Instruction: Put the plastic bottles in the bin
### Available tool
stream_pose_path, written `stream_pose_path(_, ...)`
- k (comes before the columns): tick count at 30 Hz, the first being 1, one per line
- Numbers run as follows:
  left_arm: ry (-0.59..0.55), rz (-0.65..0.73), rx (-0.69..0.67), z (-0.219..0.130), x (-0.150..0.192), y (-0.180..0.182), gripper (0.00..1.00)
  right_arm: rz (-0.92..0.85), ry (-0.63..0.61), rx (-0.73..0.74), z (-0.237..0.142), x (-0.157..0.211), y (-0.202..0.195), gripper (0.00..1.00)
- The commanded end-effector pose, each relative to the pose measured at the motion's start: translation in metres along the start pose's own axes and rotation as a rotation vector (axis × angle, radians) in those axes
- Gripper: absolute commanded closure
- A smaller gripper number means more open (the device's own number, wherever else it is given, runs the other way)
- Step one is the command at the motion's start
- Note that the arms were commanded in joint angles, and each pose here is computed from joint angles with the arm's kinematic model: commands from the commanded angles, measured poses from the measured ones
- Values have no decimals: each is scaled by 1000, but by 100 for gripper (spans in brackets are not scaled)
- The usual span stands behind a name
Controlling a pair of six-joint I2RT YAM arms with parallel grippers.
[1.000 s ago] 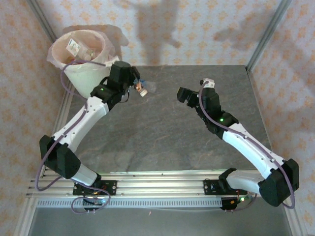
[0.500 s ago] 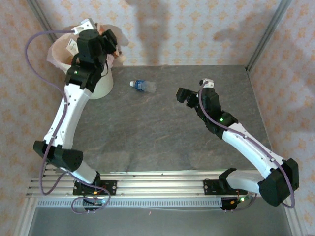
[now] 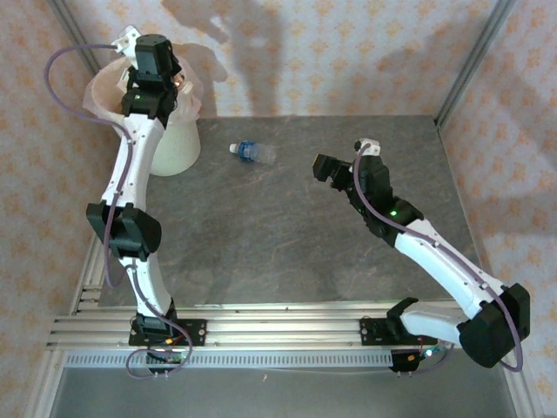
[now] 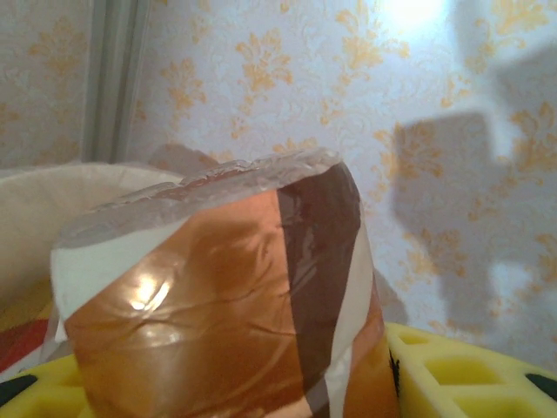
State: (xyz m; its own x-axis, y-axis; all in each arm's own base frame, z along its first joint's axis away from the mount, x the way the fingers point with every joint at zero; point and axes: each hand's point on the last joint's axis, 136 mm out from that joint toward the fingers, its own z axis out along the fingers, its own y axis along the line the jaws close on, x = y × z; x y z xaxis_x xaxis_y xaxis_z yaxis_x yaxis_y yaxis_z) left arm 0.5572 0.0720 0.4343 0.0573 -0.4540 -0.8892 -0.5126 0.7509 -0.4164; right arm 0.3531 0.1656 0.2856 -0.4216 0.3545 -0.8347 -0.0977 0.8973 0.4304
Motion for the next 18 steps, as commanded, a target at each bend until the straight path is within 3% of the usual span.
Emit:
stream_pose_path(1,-60,-24,-53,8,-23,10,44,4,-27,15,-4,-8,-3,1)
stream_pose_path(12,-88,-21,-196,49,-18,43,43,-32,-43,48,-5,-13,-8,1)
stream_pose_path(18,-73,-40,-189,75,-1,48,39,-50,-47,62,-1,-13,-10,1)
